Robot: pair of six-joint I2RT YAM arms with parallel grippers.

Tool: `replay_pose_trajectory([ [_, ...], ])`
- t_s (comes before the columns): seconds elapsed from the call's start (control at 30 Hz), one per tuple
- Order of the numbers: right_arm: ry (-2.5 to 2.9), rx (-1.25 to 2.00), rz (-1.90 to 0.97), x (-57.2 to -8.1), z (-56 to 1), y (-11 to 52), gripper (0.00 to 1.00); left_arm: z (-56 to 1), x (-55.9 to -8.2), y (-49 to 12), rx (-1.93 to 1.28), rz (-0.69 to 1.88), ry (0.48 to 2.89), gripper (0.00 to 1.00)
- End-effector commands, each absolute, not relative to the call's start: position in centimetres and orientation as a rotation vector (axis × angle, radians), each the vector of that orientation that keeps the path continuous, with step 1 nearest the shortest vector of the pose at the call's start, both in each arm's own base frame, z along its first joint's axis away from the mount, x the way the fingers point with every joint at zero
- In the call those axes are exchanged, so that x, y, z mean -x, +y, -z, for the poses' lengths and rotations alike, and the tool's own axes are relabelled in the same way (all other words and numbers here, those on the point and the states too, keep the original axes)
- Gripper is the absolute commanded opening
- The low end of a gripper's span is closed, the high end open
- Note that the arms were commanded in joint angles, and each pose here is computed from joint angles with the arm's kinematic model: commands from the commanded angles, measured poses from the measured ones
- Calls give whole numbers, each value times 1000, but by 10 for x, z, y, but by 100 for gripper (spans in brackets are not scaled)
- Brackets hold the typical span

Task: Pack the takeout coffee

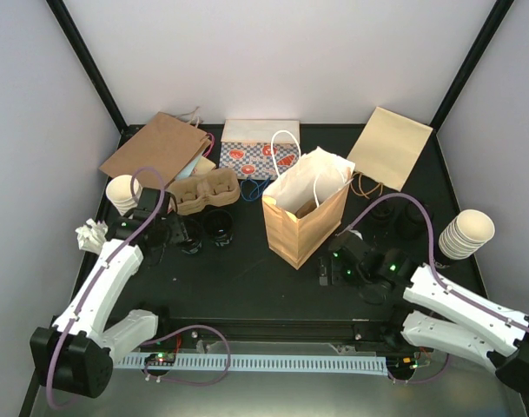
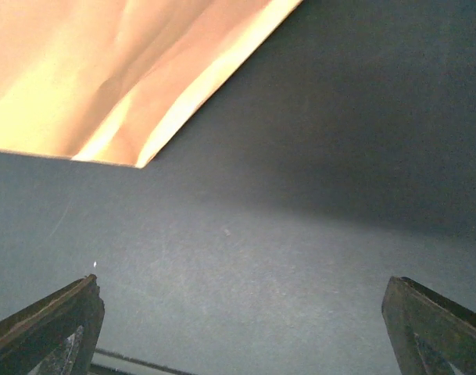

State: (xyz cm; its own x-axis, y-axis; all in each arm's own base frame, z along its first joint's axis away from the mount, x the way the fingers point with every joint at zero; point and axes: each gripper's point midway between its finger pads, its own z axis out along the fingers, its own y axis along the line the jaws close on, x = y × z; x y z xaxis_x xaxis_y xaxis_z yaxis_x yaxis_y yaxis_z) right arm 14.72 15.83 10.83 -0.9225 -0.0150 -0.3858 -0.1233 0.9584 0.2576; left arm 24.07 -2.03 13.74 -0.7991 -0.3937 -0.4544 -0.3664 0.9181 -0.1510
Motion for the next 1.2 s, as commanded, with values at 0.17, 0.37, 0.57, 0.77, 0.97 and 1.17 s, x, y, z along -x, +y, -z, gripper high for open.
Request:
replay_pose_trajectory([
  [0.17, 2505, -347, -168, -168, -154, 91, 100, -124, -251, -19, 675, 195, 2549, 66],
  [0.37, 2532, -411, -26, -183, -156, 69, 98, -110, -254, -16, 719, 217, 2576, 64],
  [0.57, 2535, -442, -13, -202, -163, 61, 95, -100, -263, -24, 705, 281, 2626, 48],
  [0.77, 2516, -544, 55, -218, -168, 33, 94, -98, -260, -21, 770, 265, 2624, 9],
  [0.97, 2508, -617, 72, -240, -164, 12, 94, -112, -238, -16, 828, 245, 2616, 1],
  [1.17, 2523, -637, 63, -268, -160, 14, 93, -125, -205, -29, 798, 367, 2591, 2],
])
